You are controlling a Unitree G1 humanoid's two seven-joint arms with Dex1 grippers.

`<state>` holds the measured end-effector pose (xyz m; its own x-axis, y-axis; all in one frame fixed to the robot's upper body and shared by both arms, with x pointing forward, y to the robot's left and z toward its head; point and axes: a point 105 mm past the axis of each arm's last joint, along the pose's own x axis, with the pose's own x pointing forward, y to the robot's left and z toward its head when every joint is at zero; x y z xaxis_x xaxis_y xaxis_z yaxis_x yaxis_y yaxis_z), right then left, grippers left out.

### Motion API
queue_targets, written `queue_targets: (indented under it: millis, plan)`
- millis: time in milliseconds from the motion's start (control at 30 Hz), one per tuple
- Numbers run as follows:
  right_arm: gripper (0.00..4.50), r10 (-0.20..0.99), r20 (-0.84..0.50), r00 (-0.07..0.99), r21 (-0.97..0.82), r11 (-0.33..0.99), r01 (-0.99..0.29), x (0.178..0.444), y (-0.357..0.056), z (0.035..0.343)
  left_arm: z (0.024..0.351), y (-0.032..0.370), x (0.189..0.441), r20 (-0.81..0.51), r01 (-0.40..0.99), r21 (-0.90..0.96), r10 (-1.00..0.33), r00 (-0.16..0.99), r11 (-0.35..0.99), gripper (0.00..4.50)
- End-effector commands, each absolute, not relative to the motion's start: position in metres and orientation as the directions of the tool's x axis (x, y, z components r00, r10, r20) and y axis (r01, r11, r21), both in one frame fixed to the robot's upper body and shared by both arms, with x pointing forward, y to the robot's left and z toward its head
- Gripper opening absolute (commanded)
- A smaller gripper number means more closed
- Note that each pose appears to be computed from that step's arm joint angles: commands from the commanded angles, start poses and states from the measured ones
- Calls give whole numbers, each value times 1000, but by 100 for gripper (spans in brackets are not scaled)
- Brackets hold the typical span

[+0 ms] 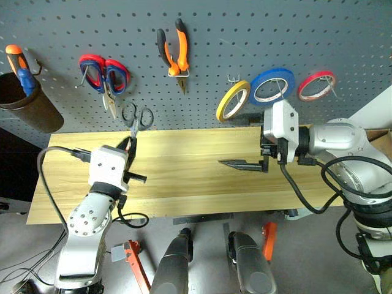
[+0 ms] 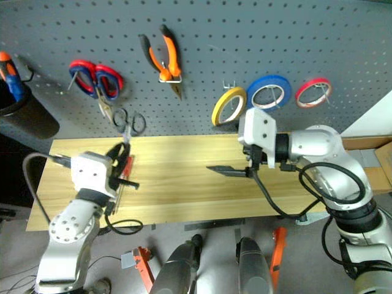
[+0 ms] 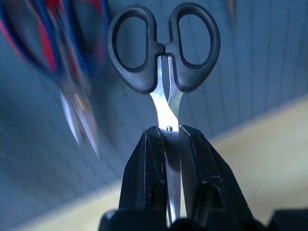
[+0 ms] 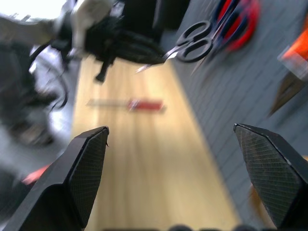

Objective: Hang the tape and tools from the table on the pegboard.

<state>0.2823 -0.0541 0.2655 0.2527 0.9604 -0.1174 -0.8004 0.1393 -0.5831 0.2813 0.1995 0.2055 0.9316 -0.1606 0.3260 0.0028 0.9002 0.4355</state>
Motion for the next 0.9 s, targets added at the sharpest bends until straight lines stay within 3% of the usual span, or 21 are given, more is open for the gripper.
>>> queue_targets:
  millis: [33, 400, 900]
  plan:
    - [450, 972, -41, 232, -670, 145, -728, 275, -54, 290, 231, 197, 269, 426, -59, 460, -161, 890, 886, 12]
    - [450, 971, -15, 238, -667, 167, -726, 278, -58, 309, 269, 207, 273, 536, -142, 409, -111, 837, 901, 12]
    - [450, 967, -57, 248, -653, 152, -742, 281, -68, 300, 257, 228, 252, 519, -265, 341, 55, 853, 902, 12]
